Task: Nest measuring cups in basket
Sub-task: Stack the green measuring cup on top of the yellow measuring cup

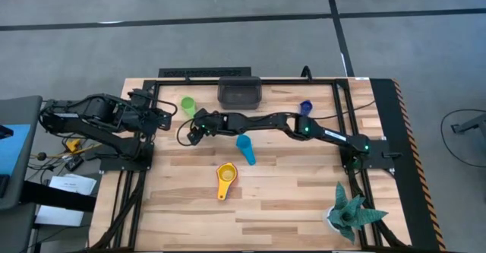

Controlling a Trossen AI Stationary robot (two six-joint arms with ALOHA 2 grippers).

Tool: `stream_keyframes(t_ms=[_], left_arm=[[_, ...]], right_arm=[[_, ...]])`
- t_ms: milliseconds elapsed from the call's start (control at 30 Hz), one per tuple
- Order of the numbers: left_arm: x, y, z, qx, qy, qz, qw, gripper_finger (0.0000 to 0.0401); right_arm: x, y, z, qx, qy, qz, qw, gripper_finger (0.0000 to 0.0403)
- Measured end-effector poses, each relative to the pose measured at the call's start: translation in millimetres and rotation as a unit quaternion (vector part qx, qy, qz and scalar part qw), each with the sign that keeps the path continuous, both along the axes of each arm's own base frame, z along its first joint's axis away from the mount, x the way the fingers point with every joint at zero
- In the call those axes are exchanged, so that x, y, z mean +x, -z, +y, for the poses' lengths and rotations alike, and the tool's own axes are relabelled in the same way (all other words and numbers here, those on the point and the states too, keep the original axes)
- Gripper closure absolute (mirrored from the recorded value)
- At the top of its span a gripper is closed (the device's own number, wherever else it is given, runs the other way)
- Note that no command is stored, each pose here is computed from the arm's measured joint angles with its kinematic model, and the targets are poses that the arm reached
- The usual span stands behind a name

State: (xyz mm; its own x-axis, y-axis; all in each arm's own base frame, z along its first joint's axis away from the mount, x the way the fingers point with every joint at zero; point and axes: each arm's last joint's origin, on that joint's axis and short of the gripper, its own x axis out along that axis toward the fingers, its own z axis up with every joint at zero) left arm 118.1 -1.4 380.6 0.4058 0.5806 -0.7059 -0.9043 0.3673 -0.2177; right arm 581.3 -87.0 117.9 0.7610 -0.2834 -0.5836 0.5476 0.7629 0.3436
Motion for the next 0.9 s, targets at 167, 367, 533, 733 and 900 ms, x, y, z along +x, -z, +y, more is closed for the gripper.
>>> stream_keyframes(t_ms=[167,367,533,733,900], left_arm=[[-1.6,-0.1,0.8,0.012,-0.003,0.005,1.000,0.0238],[-2.0,-0.7,1.8,0.036,0.000,0.013,0.999,0.0238],[-2.2,-1.7,2.9,0.071,0.011,0.028,0.997,0.0238],[-1.6,-1.7,2.5,0.067,0.015,0.028,0.997,0.0238],[-0.9,-1.4,2.0,0.052,0.011,0.020,0.998,0.0238]], right_arm=[[-4.1,2.5,-13.3,0.035,0.024,0.006,0.999,0.0158],[-3.8,-1.4,-27.0,0.054,0.037,-0.024,0.998,0.0158],[0.2,4.9,-40.7,0.091,0.048,-0.080,0.991,0.0158],[1.7,18.0,-45.4,0.128,0.049,-0.095,0.986,0.0158],[1.9,19.3,-43.7,0.123,0.047,-0.092,0.987,0.0159]])
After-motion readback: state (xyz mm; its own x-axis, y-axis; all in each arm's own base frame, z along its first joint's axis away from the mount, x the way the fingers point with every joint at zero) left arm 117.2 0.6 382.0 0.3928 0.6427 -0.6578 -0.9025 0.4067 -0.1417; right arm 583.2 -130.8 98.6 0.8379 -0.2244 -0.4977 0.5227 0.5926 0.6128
